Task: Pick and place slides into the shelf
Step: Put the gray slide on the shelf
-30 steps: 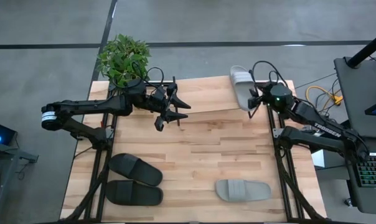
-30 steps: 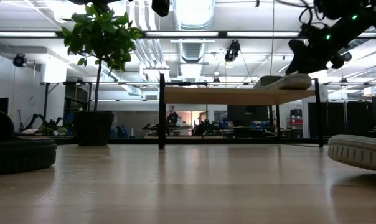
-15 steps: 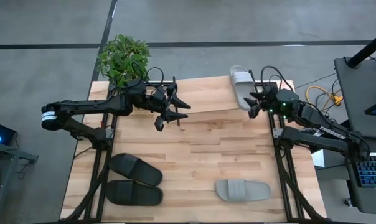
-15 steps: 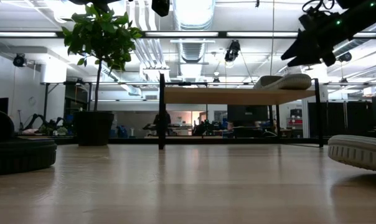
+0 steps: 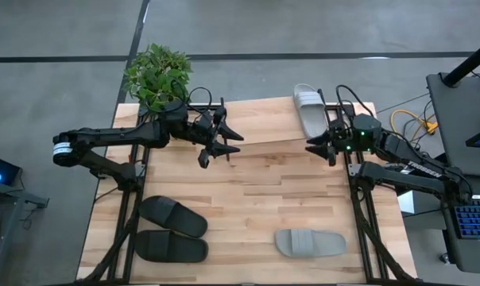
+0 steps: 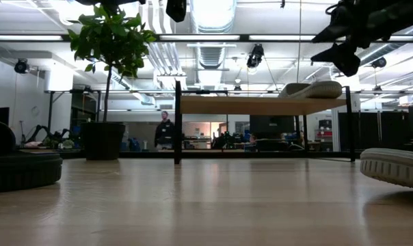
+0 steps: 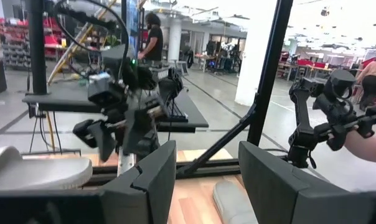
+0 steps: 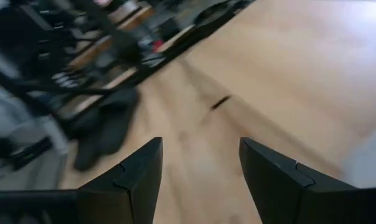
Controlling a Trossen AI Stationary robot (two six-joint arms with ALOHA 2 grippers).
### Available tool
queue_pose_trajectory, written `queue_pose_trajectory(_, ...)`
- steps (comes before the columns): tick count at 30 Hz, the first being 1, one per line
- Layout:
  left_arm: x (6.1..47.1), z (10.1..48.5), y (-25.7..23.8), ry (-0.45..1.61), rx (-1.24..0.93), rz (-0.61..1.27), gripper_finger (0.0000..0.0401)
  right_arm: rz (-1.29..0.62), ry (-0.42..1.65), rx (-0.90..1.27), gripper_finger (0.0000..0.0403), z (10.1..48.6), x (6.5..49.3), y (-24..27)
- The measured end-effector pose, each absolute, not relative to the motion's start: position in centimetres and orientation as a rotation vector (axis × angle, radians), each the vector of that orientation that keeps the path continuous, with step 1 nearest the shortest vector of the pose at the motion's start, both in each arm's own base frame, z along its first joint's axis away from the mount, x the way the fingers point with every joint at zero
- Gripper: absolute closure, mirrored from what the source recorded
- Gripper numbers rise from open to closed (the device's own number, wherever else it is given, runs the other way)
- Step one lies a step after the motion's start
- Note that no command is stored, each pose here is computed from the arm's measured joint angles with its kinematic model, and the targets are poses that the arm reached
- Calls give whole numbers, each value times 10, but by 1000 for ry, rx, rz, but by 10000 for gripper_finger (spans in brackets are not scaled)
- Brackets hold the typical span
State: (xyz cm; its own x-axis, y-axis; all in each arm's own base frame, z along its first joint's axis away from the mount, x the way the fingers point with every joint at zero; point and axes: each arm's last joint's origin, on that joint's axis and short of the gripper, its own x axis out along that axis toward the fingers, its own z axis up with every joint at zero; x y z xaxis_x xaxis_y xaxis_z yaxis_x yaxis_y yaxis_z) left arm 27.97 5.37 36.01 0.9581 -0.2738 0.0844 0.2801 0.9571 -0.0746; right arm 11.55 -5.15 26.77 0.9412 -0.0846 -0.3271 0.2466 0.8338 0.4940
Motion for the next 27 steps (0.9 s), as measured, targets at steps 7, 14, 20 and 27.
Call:
queue_pose_trajectory(7,280,360,54,-68,-88,-281,241,-134,405,622,199,259,112,-47)
queue_pose_trajectory(14,281,358,54,-66,-89,-282,241,-155,548,716,199,246,107,-41)
queue_pose_trajectory(20,285,355,55,-58,-92,-281,241,-121,577,730,199,245,108,-36)
queue_pose_trajectory(27,288,348,56,-30,-104,-279,241,-68,619,785,199,242,111,-26)
